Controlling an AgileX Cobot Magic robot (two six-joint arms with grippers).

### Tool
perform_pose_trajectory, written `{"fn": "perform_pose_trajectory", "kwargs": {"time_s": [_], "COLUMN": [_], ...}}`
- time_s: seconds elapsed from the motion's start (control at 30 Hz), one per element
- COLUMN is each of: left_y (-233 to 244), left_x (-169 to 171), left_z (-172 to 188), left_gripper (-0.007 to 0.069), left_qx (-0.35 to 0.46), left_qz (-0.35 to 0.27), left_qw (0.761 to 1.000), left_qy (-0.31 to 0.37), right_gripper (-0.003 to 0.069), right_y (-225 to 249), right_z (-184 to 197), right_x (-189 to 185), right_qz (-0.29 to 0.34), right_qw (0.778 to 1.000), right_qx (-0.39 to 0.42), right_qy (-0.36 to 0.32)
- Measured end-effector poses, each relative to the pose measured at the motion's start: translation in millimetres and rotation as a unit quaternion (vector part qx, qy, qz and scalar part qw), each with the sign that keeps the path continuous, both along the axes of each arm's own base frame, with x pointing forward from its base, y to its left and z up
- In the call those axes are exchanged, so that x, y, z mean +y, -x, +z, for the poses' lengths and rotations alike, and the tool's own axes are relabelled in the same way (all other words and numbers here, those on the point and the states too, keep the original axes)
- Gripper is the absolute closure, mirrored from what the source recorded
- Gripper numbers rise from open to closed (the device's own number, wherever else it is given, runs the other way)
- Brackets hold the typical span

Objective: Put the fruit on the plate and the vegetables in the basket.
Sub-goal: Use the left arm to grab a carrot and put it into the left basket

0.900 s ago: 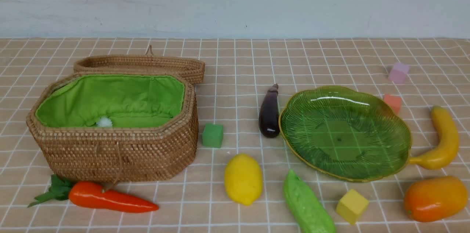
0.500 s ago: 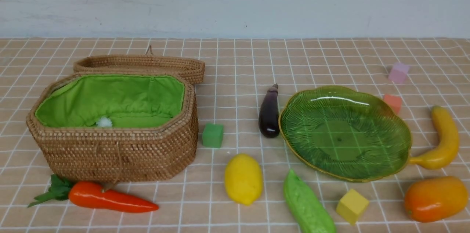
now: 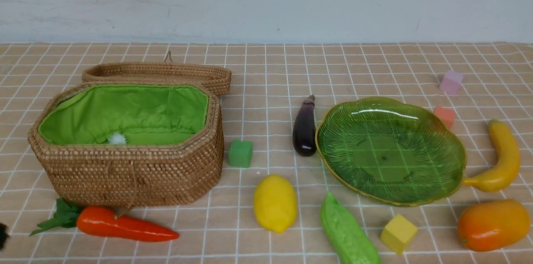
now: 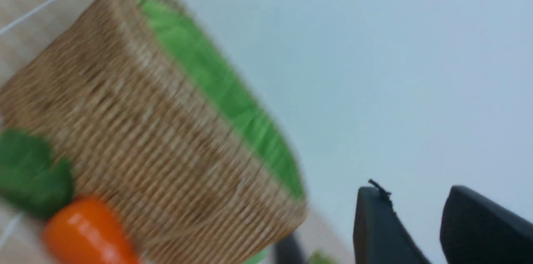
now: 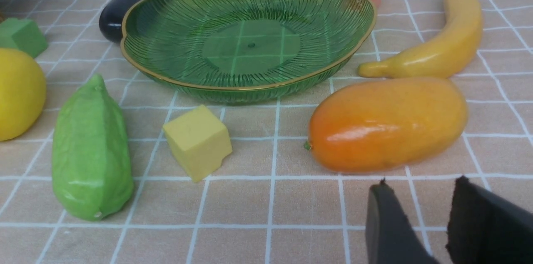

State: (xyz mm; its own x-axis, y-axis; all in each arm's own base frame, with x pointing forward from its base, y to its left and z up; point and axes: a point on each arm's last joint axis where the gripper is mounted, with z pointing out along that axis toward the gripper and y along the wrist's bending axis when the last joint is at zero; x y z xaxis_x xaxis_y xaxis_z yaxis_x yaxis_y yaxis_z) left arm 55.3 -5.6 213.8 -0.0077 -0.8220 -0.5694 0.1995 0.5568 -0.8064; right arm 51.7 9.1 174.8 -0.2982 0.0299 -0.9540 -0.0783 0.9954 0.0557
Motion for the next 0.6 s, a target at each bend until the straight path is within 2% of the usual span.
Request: {"fn": "perform_pose_trajectory", "kwargs": {"time_s": [0.03,0.1,0.17,0.2,0.23,0.3,0.33,0.37,0.43,0.47,0.6], "left_y": [0,3,2,2,-2,-13,-17,-27,-36,-47,-66], "left_x": [0,-3,-7,-8,-11,-14,-15,-18,-20,-22,-27], "left_z": [0,20,44,49,63,78,80,84,85,85,83], "left_gripper": [0.0432,0.0530,0.0621,0.0627,0.0638,0.0638,0.0638,0.0638,0.0638,0.0638,0.0638], "left_qx": [0.000,0.003,0.028,0.031,0.065,0.136,0.156,0.198,0.228,0.257,0.284], "left_qz": [0.000,-0.020,-0.037,-0.040,-0.051,-0.073,-0.080,-0.097,-0.111,-0.128,-0.149], "left_qw": [1.000,1.000,0.995,0.993,0.983,0.958,0.949,0.929,0.914,0.896,0.876], "left_qy": [0.000,-0.020,-0.093,-0.109,-0.166,-0.243,-0.260,-0.296,-0.315,-0.339,-0.361], "right_gripper": [0.0416,0.0416,0.0416,0.0416,0.0416,0.0416,0.0416,0.0416,0.0416,0.0416,0.0416], "right_y": [0,0,0,0,0,0,0,0,0,0,0], "right_z": [0,0,0,0,0,0,0,0,0,0,0], "right_x": [0,0,0,0,0,0,0,0,0,0,0], "right_qz": [0.000,0.000,0.000,0.000,0.000,0.000,0.000,0.000,0.000,0.000,0.000], "right_qw": [1.000,1.000,1.000,1.000,1.000,1.000,1.000,1.000,1.000,1.000,1.000], "right_qx": [0.000,0.000,0.000,0.000,0.000,0.000,0.000,0.000,0.000,0.000,-0.001], "right_qy": [0.000,0.000,0.000,0.000,0.000,0.000,0.000,0.000,0.000,0.000,0.000]}}
